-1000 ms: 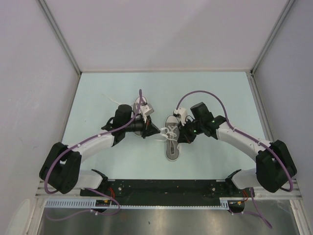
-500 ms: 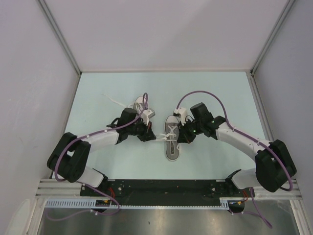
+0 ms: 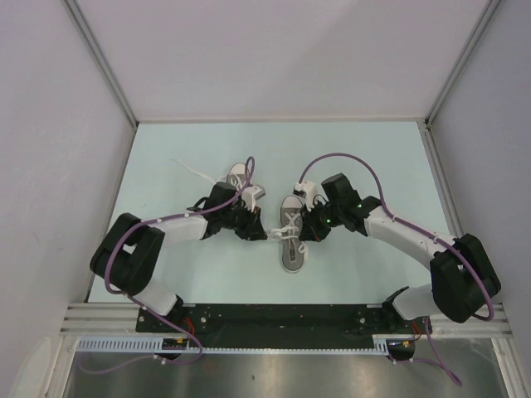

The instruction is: Tie the shoes

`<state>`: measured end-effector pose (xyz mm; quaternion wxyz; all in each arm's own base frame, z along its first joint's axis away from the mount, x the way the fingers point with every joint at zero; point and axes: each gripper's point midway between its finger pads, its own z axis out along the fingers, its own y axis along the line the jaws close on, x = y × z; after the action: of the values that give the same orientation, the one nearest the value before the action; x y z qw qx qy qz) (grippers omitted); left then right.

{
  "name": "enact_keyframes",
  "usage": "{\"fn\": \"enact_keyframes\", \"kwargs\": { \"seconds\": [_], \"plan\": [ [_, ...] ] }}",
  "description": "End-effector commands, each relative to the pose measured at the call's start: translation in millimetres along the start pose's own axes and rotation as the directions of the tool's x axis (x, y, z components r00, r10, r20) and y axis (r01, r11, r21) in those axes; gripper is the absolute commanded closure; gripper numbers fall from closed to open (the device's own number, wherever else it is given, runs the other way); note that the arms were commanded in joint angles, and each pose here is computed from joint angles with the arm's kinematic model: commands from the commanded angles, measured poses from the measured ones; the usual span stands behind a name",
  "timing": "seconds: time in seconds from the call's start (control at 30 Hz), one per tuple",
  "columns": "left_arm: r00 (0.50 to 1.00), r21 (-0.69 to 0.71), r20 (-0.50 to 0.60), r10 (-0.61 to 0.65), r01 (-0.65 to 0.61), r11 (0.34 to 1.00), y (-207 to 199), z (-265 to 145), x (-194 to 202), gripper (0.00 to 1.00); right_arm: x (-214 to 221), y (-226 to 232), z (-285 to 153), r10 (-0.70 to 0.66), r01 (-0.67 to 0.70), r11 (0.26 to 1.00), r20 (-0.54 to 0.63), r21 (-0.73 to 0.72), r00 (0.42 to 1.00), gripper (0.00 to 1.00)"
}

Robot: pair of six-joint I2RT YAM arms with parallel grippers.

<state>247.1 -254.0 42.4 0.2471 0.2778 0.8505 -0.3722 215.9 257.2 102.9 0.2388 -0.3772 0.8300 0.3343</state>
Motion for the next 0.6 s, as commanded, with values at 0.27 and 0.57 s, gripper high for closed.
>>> {"fn": "enact_keyframes", "kwargs": {
  "seconds": [0.27,0.57],
  "plan": [
    [0.835,0.088,0.339,0.432,-0.486,0.870,-69.1,-75.1,-65.4,0.53,-14.1,3.3,-3.9,-0.022,0.023,1.000,0.056,-0.014,0.998,1.00],
    [0.639,0.086,0.354,0.683,-0.749,0.656,-109.2,-49.3,-72.8,0.52,-23.0,11.0,-10.0,-0.019,0.024,0.998,0.095,-0.052,0.995,1.00]
  ]
}}
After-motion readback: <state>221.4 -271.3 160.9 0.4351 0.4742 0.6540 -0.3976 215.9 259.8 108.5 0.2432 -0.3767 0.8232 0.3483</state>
